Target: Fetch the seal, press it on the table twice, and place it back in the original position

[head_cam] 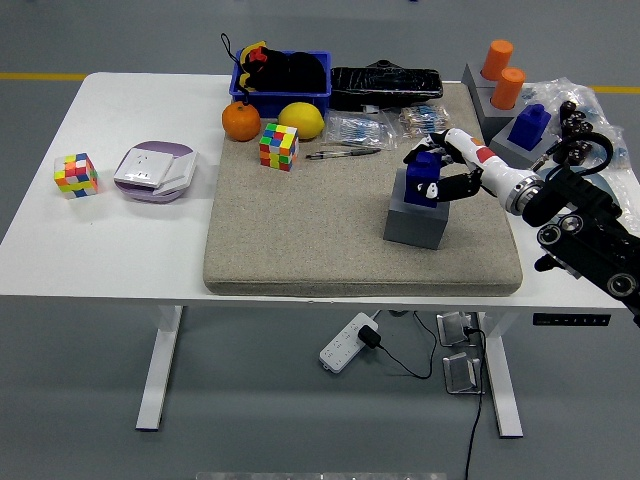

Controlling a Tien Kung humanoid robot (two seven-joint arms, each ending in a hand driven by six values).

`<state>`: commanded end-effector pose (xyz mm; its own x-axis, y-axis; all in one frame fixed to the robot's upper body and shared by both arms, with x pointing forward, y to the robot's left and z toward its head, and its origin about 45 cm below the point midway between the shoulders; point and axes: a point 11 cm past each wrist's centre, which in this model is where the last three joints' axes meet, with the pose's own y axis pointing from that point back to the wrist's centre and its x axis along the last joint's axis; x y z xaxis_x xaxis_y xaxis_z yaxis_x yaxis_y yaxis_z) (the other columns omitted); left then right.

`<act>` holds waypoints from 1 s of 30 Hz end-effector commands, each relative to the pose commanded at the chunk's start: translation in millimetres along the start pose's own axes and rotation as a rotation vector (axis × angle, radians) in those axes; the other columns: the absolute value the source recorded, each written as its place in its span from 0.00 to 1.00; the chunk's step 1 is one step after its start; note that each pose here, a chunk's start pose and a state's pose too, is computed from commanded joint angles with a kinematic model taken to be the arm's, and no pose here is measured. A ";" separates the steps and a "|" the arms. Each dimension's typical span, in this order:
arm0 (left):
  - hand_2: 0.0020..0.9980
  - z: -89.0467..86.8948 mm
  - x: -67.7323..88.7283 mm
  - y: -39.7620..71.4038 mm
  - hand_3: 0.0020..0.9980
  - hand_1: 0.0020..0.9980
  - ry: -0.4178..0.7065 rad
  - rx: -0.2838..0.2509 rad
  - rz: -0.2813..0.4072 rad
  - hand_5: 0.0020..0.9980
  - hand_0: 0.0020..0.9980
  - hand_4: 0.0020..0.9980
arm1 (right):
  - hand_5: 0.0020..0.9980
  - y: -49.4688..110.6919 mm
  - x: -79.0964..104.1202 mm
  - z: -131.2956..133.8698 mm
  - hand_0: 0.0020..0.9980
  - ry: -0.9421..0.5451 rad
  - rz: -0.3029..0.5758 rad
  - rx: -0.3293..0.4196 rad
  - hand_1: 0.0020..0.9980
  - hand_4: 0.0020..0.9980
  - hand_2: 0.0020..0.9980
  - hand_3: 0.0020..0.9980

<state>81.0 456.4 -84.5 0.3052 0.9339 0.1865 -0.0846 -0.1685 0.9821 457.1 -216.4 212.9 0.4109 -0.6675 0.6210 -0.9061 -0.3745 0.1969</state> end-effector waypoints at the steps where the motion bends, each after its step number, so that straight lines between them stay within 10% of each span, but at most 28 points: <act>1: 0.76 -0.1 -0.1 0.0 0.82 0.80 0.000 0.000 0.000 0.31 0.83 0.75 | 0.00 -0.1 -0.4 0.2 0.59 0.000 0.000 0.000 0.44 0.61 0.43 0.46; 16: 0.76 0.4 0.3 0.1 0.82 0.80 -0.001 0.000 0.000 0.31 0.83 0.75 | 0.00 -1.0 -1.5 -0.3 0.60 -0.006 0.009 0.002 0.46 0.59 0.46 0.48; 22: 0.76 0.3 0.0 0.0 0.82 0.80 -0.001 0.000 -0.001 0.31 0.83 0.75 | 0.00 -1.2 -1.8 -0.3 0.66 -0.008 0.011 0.001 0.54 0.61 0.54 0.57; 23: 0.76 0.2 0.0 0.0 0.82 0.80 -0.001 0.000 -0.001 0.31 0.83 0.75 | 0.00 -1.2 -1.9 -0.2 0.73 -0.008 0.011 0.000 0.66 0.74 0.69 0.65; 30: 0.76 -0.3 -0.2 0.0 0.82 0.80 -0.002 0.001 -0.001 0.31 0.83 0.75 | 0.00 -1.2 -2.6 0.7 0.75 -0.009 0.010 -0.004 0.70 0.77 0.73 0.69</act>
<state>80.7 456.3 -84.5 0.3069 0.9334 0.1859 -0.0837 -0.1681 0.9822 457.1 -214.7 210.5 0.4025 -0.6770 0.6162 -0.9106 -0.3651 0.1937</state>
